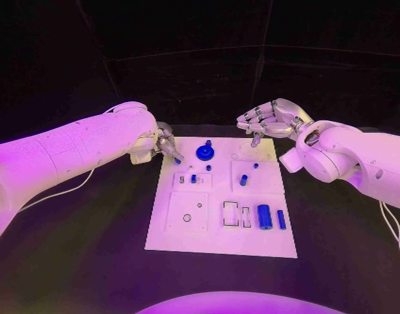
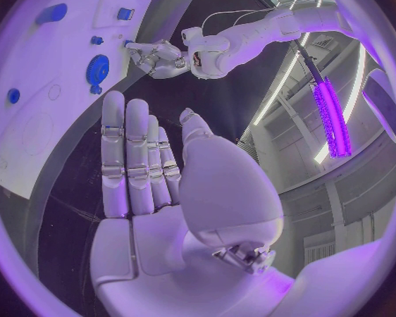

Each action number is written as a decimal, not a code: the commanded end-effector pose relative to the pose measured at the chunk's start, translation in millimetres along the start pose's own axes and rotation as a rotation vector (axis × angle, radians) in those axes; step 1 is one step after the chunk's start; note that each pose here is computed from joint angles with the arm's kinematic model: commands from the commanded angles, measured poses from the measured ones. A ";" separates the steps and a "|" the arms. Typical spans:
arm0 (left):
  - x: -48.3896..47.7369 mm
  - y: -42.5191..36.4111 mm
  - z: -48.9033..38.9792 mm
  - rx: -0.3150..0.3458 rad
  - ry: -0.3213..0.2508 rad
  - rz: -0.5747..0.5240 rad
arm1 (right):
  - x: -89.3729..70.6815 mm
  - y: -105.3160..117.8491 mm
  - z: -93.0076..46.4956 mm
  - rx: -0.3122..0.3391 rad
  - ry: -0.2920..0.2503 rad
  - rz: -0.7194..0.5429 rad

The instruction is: Assemble the parts on the task board

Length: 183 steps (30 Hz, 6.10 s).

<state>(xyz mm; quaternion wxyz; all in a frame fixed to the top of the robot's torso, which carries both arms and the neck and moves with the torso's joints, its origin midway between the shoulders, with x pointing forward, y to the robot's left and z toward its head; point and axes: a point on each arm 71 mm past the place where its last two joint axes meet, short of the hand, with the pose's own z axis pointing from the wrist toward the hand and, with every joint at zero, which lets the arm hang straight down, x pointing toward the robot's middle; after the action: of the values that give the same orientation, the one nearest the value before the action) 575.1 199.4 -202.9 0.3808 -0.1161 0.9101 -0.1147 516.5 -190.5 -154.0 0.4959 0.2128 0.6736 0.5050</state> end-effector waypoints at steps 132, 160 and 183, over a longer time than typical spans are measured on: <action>65.6 -0.3 -27.7 0.080 -0.012 0.091 | -2.3 0.1 0.8 -0.009 -0.007 -0.006; 58.7 2.9 -21.0 0.057 -0.037 0.076 | -1.6 0.6 0.4 -0.008 -0.006 -0.005; 60.0 -1.9 -20.9 0.069 -0.035 0.071 | -1.2 0.8 0.6 -0.008 -0.004 -0.005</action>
<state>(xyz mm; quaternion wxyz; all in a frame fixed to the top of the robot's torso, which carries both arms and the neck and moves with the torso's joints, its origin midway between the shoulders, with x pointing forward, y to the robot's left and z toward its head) 518.9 182.9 -229.1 0.4017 -0.0703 0.9037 -0.1303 517.5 -191.8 -154.5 0.4976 0.2129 0.6738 0.5031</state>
